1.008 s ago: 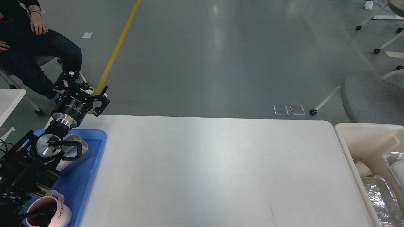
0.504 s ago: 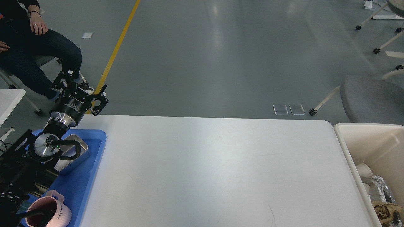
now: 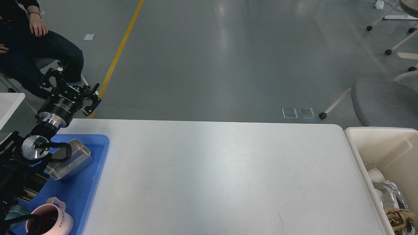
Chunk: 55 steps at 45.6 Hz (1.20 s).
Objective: Tidy desktop
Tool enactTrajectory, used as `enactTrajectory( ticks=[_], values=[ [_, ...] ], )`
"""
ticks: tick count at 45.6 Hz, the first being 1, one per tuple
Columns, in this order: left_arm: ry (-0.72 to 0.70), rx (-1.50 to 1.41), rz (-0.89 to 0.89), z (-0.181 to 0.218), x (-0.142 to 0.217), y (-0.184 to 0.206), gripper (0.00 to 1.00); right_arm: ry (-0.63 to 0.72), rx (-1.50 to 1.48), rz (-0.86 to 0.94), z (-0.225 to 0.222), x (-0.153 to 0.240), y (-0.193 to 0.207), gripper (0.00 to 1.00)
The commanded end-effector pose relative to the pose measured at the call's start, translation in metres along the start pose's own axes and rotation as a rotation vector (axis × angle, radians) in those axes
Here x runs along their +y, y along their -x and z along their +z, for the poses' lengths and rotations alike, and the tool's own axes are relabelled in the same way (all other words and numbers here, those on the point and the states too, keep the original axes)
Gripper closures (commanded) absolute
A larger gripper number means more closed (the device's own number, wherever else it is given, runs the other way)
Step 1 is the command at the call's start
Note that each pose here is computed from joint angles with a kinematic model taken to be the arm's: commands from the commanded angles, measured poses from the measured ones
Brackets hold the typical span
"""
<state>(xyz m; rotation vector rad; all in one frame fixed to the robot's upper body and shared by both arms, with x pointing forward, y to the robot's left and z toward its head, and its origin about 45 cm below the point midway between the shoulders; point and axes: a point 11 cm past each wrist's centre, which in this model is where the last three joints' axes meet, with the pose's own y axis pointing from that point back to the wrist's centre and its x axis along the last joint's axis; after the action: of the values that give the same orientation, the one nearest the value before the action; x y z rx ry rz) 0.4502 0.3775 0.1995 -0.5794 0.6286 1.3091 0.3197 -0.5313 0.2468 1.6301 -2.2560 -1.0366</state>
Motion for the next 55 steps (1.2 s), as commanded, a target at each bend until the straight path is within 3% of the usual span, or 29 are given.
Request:
enactTrajectory(
  ticks=[1,12,29,38,46,55],
  values=[
    [-0.002,0.001,0.004,-0.001,0.001,-0.002,0.03,0.006,-0.118,-0.180,0.012,-0.014,0.041,0.00],
    [-0.007,0.007,0.005,-0.005,0.001,-0.001,0.03,-0.012,-0.284,-0.503,0.040,-0.033,0.116,0.00],
    [-0.013,0.020,0.001,-0.012,0.000,0.001,0.03,0.072,-0.538,-0.708,0.097,-0.049,0.195,0.00],
    [-0.019,0.040,-0.003,-0.023,-0.002,0.005,0.03,-0.005,-0.756,-0.736,0.103,-0.052,0.200,0.00],
    [-0.030,0.059,-0.002,-0.034,-0.004,0.009,0.03,-0.216,-0.889,-0.673,0.085,-0.058,0.191,0.00],
    [-0.036,0.070,-0.004,-0.041,-0.006,0.012,0.03,-0.277,-0.960,-0.613,0.089,-0.072,0.186,0.00]
  ],
)
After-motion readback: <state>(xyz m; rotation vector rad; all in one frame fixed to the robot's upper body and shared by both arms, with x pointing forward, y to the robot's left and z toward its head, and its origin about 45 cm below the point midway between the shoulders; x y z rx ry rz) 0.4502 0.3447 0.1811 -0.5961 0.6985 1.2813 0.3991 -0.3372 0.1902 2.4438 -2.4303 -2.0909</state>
